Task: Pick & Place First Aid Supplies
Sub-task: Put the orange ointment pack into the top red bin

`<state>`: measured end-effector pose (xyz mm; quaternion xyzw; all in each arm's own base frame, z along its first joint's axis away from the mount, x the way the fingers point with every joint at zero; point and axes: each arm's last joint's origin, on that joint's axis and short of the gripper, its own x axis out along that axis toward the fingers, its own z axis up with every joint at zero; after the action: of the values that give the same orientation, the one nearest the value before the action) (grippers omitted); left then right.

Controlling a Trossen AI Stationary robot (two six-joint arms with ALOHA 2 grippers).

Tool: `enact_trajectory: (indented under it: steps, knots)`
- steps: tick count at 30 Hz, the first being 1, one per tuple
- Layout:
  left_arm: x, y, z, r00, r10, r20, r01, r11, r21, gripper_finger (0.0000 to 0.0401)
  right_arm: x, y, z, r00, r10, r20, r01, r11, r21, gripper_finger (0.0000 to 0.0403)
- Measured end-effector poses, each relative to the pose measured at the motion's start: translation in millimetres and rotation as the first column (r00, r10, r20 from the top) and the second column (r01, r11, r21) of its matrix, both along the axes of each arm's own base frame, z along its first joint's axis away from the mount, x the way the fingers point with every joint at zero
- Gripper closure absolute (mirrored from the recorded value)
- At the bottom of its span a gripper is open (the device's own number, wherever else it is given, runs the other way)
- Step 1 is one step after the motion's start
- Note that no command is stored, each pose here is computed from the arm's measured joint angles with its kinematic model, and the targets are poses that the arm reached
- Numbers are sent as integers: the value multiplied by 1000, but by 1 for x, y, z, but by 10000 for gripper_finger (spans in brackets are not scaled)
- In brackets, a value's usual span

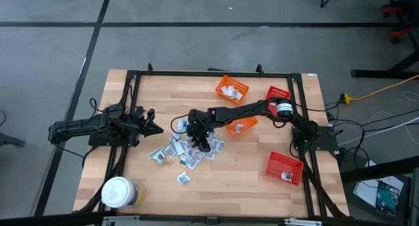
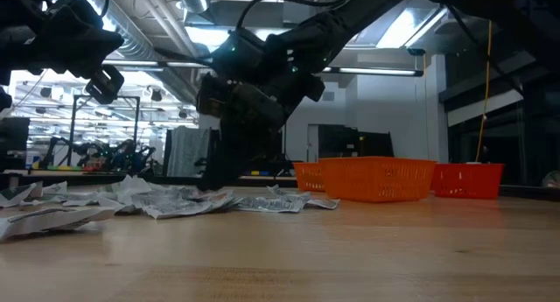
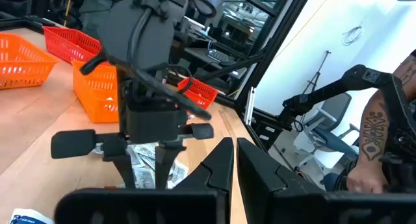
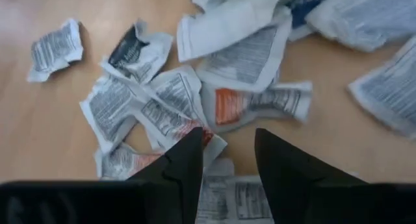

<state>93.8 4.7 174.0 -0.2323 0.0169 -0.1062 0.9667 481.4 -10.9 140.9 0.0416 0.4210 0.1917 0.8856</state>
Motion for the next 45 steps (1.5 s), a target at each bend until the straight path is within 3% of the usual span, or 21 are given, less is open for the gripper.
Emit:
enact_trajectory:
  steps: [12, 19, 31, 45]
  knots:
    - [0, 0, 0, 1000, 0, 0, 0, 1000, 0, 386, -2, 5, -2, 998, 29, -64, -15, 978, 207, 263]
    - [0, 0, 0, 1000, 0, 0, 0, 1000, 0, 386, -3, 5, -2, 996, 29, -82, -11, 976, 218, 268]
    - [0, 0, 0, 1000, 0, 0, 0, 1000, 0, 386, -5, 5, -3, 994, 42, -99, -20, 977, 213, 396]
    - [0, 0, 0, 1000, -1, 0, 1, 1000, 0, 386, -5, 7, -2, 991, 60, -117, -21, 951, 309, 399]
